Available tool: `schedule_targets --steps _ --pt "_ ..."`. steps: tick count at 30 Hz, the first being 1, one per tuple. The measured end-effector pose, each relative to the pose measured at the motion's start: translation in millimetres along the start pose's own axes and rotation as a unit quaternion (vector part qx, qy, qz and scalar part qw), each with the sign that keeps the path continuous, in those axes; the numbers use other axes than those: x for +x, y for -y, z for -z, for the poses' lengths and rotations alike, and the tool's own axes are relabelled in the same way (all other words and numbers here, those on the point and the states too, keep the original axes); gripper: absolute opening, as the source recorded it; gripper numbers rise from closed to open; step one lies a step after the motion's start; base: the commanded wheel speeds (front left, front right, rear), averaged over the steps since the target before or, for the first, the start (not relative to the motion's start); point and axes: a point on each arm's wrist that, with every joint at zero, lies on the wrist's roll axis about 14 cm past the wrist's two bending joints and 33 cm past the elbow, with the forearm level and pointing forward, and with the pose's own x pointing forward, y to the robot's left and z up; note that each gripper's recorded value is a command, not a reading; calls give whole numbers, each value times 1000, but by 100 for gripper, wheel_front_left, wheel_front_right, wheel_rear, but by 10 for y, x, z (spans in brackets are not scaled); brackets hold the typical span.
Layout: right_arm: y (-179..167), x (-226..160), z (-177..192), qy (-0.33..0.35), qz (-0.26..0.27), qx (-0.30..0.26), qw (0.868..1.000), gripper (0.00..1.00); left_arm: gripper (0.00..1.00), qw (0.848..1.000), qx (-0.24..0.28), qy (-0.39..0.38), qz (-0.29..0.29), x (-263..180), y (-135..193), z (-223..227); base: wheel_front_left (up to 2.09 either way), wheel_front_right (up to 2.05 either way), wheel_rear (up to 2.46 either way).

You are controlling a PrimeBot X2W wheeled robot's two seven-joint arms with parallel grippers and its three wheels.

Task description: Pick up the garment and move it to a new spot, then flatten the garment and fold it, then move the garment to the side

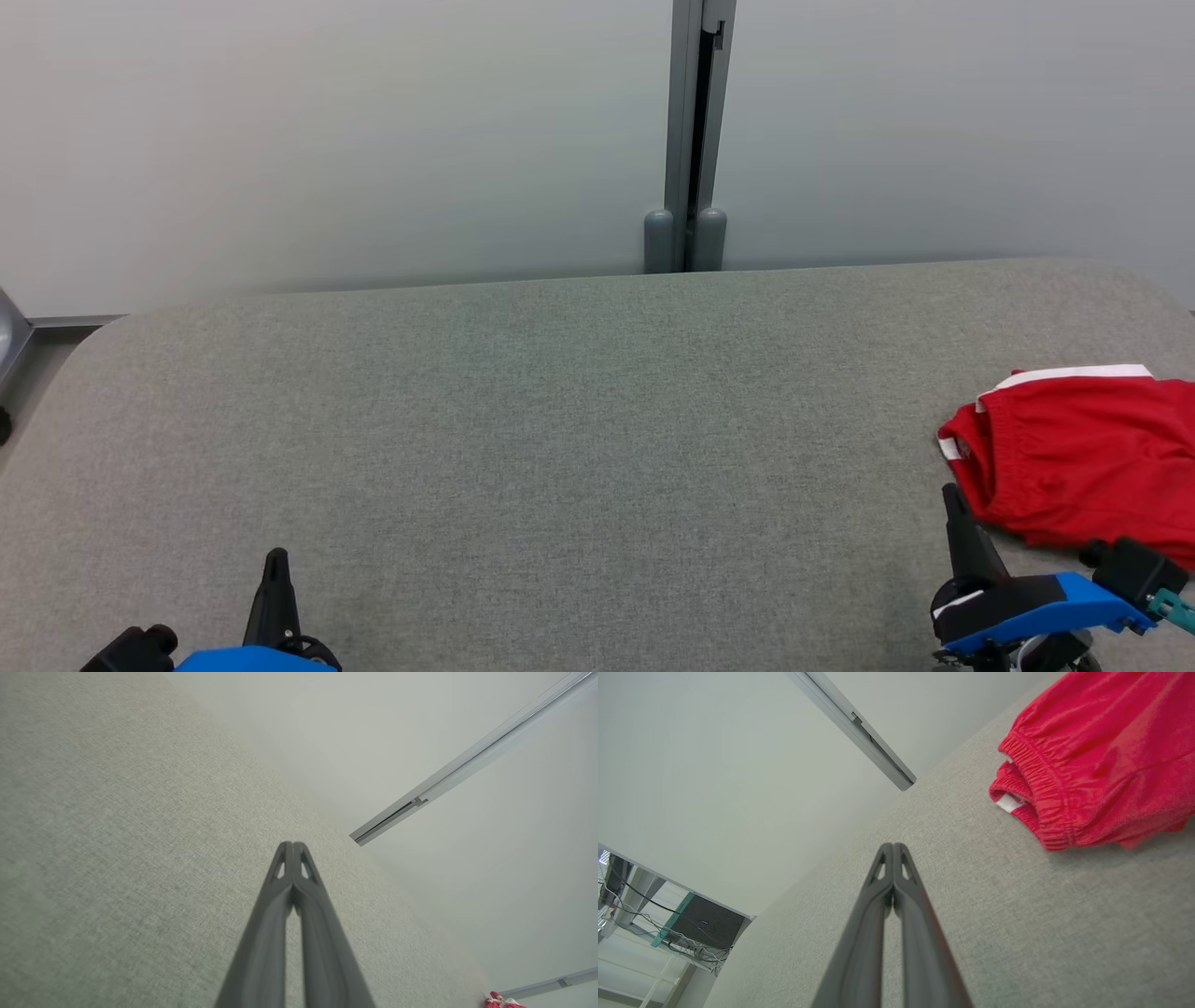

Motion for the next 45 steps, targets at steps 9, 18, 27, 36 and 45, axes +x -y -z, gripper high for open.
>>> schedule_targets --steps 9,18,27,36,45 --pt "-13 17 -51 3 0 58 998 0 0 998 -57 5 4 49 47 -66 0 0 0" --pt "-27 33 -96 6 -2 112 994 0 0 994 -110 9 9 93 92 -133 0 0 0" --pt "-48 47 -137 8 -6 162 987 0 0 987 -156 11 18 136 152 -188 0 0 0" --pt "-75 60 -177 9 -13 205 979 0 0 979 -200 13 30 181 221 -246 0 0 0" --pt "-94 71 -212 11 -18 246 969 0 0 970 -238 12 38 204 262 -279 0 0 0"
